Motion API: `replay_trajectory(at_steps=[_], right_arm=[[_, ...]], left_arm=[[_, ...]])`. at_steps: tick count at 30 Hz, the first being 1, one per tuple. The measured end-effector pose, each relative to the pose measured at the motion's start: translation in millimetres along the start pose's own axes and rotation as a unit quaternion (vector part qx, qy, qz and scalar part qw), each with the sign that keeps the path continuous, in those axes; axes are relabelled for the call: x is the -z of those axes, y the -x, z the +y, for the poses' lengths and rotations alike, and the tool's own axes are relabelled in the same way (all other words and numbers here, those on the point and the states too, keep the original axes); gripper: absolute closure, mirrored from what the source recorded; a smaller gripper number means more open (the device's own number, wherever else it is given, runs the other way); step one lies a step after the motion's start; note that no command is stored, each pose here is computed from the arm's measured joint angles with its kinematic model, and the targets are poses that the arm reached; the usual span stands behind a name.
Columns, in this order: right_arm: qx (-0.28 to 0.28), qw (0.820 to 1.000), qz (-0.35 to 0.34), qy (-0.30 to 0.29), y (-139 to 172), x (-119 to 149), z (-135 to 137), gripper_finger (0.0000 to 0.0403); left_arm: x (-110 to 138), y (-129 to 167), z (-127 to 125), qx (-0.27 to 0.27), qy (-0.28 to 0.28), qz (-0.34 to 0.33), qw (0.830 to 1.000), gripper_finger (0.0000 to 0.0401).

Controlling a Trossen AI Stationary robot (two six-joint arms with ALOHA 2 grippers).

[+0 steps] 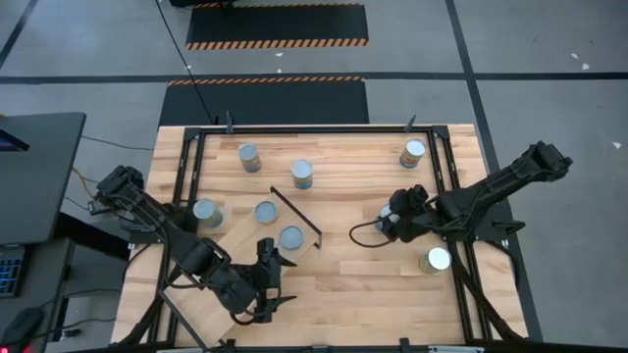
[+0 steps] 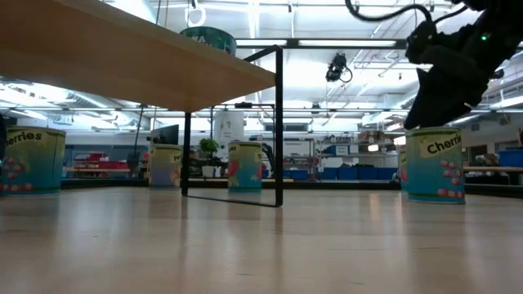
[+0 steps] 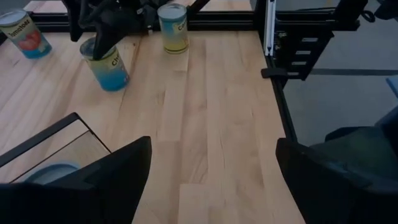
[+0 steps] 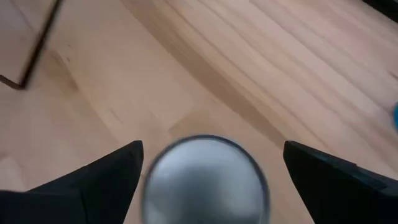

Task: Pick and place cans onto a shelf
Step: Put the right canned cherries on the shelf

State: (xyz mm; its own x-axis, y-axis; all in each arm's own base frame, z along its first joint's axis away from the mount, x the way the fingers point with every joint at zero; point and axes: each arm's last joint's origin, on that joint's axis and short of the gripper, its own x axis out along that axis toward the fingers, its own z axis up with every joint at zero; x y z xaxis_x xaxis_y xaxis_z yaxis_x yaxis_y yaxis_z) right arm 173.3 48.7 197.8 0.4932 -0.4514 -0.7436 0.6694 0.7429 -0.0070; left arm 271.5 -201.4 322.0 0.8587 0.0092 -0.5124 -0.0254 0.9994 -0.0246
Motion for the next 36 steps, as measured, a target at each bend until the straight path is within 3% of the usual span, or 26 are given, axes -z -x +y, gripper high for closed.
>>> replay_trajectory(at_steps=[8,15,20,26,36], right_arm=[[-0.011,0.999,0.045,0.005,-4.3,5.9,4.0,0.0025],[-0.022,0.998,0.058,0.028,-7.3,12.8,13.2,0.0066],[-0.079,0.992,0.048,0.085,-0.7,13.9,29.9,0.0082],[-0.175,0.973,-0.006,0.150,26.2,3.5,84.5,0.0082],[-0.219,0.929,-0.022,0.298,38.2,19.2,212.2,0.0075]], left_arm=[[-0.9,0.2,0.1,-0.014,0.004,-0.011,1.000,0.0051],[2.3,8.3,-10.9,-0.014,-0.017,-0.026,0.999,0.0051],[1.7,8.9,-10.4,-0.034,0.010,-0.038,0.999,0.0051],[6.2,-6.3,-24.8,-0.021,0.009,-0.054,0.998,0.0051],[27.6,-46.4,-52.7,-0.001,0.008,-0.059,0.998,0.0051]])
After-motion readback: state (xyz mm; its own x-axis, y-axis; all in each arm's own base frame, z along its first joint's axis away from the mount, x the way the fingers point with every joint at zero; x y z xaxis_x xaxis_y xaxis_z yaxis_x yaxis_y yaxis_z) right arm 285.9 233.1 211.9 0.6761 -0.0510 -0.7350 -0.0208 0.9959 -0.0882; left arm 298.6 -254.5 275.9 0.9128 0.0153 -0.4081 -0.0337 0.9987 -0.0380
